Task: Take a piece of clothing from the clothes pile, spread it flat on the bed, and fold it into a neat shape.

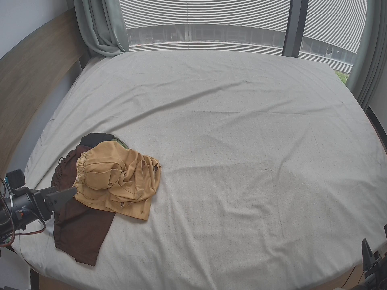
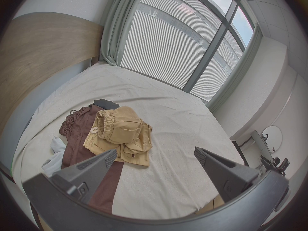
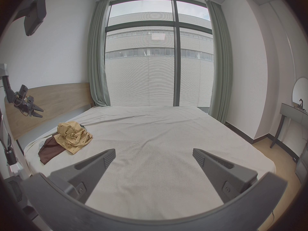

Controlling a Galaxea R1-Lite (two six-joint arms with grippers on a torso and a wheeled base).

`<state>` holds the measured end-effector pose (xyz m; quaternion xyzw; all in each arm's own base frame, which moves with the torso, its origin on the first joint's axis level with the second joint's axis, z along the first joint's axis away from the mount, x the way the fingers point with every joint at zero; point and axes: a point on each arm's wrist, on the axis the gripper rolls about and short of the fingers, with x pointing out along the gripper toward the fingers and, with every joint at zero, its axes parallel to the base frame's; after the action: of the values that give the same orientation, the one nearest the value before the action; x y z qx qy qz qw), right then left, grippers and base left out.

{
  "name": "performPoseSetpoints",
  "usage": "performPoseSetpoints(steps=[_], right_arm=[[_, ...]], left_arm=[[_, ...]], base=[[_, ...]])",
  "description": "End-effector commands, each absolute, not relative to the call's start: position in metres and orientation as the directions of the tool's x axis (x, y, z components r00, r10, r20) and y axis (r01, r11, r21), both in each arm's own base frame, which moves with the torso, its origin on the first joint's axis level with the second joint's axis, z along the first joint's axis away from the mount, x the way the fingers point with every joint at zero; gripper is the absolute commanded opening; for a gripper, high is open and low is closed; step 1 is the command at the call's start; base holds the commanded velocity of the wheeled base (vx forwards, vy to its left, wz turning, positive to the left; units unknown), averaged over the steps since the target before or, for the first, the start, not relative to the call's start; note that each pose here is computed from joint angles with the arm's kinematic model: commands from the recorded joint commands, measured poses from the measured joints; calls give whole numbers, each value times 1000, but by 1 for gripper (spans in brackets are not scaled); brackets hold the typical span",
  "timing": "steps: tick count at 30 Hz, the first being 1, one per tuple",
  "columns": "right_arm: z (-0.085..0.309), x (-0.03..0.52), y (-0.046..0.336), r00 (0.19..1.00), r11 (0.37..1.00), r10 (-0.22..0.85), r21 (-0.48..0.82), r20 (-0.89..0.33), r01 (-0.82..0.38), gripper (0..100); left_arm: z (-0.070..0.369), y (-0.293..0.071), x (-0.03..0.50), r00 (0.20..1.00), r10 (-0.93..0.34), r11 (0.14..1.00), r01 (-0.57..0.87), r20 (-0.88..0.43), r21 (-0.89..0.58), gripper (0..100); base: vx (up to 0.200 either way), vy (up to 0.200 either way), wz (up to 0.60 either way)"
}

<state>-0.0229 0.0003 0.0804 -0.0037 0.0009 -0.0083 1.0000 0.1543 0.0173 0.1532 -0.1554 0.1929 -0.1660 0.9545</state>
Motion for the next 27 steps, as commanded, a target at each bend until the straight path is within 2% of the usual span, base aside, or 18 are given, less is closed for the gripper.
performPoseSetpoints(steps=[1, 11, 27], right_arm=[[76, -23, 0, 1000, 1000, -17, -8, 0, 17, 100], [76, -23, 0, 1000, 1000, -15, -8, 0, 15, 100], [77, -23, 0, 1000, 1000, -15, -8, 2, 15, 100]], left_arm=[[139, 24, 181, 849, -379, 892, 231, -367, -388, 100], [132, 31, 217, 847, -379, 892, 227, -373, -390, 100], [95, 44, 271, 859, -361, 899, 217, -364, -380, 100]], base=[[0, 0, 0], [0, 0, 0], [0, 0, 0]])
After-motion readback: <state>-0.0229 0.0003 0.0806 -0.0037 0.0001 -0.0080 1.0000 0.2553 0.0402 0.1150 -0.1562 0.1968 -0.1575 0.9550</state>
